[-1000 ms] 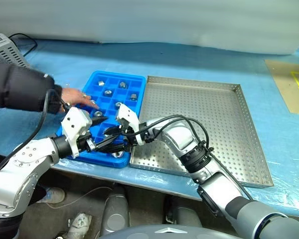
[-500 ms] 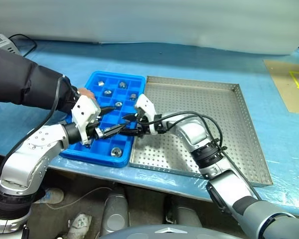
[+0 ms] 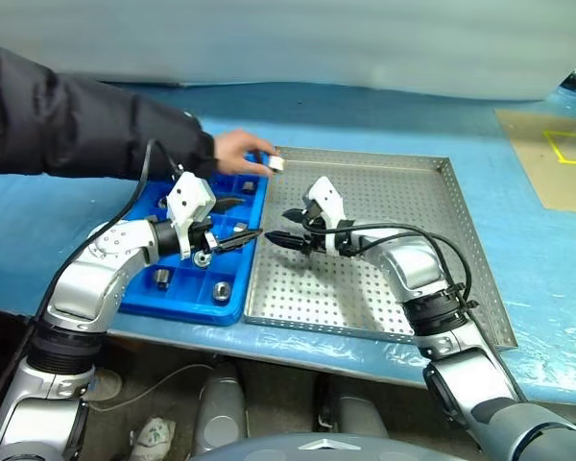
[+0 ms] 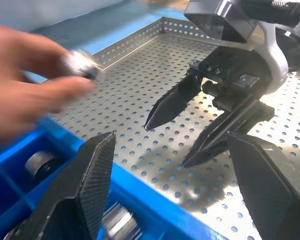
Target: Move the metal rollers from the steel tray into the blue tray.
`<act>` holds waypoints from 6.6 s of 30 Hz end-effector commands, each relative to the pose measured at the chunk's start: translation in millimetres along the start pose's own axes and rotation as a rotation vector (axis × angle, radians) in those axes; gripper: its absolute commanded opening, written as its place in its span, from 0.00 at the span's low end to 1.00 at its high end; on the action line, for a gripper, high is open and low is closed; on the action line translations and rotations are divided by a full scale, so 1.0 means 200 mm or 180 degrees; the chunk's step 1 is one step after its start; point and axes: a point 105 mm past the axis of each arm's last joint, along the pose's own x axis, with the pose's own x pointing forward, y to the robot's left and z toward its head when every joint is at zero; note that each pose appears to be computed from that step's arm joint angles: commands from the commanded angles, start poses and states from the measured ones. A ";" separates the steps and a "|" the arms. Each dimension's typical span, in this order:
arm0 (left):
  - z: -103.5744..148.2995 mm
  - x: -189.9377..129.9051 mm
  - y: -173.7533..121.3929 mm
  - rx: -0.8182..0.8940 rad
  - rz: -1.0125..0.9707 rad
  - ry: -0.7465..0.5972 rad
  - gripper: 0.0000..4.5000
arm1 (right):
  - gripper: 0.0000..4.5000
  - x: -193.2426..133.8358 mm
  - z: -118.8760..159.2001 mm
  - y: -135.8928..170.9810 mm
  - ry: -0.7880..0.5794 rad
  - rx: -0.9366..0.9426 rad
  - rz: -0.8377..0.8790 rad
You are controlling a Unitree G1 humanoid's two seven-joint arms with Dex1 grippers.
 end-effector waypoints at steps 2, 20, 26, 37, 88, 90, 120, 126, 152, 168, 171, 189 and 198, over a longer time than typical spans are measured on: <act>0.03 0.06 0.03 0.0141 -0.0078 -0.0101 0.83 | 0.79 -0.09 0.03 -0.04 -0.0140 0.0009 -0.0253; 0.08 0.13 0.09 0.0284 -0.0148 -0.0176 0.83 | 0.79 -0.03 0.00 0.03 -0.0230 0.0153 -0.0404; 0.11 0.03 0.14 0.0280 0.0037 -0.0137 0.83 | 0.79 0.06 0.02 0.04 -0.0221 0.0066 -0.0257; 0.06 -0.02 0.14 0.0341 0.0220 -0.0023 0.83 | 0.79 0.13 -0.03 0.00 -0.0109 -0.0015 -0.0240; 0.14 -0.80 0.35 0.0517 0.2066 0.0324 0.83 | 0.40 0.68 0.50 0.40 -0.0570 -0.0738 0.0848; 0.14 -0.82 0.32 0.0493 0.2132 0.0316 0.83 | 0.40 0.71 0.50 0.40 -0.0539 -0.0714 0.0770; 0.06 -0.86 0.07 0.0138 0.2374 0.0303 0.83 | 0.40 0.84 0.48 0.91 -0.0582 -0.0527 0.1554; 0.05 -0.92 -0.02 0.0112 0.2658 0.0337 0.83 | 0.40 0.85 0.47 0.94 -0.0534 -0.0577 0.1611; -0.01 -0.82 -0.04 -0.0077 0.2568 0.0238 0.83 | 0.40 0.84 0.53 0.72 -0.0532 -0.0615 0.1074; -0.01 -0.70 0.06 -0.0034 0.2220 0.0143 0.83 | 0.40 0.81 0.51 0.52 -0.0468 -0.0628 0.0686; -0.02 -0.70 0.07 -0.0037 0.2203 0.0142 0.83 | 0.40 0.80 0.48 0.51 -0.0420 -0.0617 0.0657; -0.01 -0.66 0.08 -0.0038 0.2093 0.0116 0.83 | 0.84 0.79 0.55 0.54 -0.0532 -0.0752 0.0824; -0.02 -0.42 0.18 -0.0091 0.1572 -0.0066 0.83 | 0.84 0.56 0.76 0.18 -0.0808 -0.0929 0.0512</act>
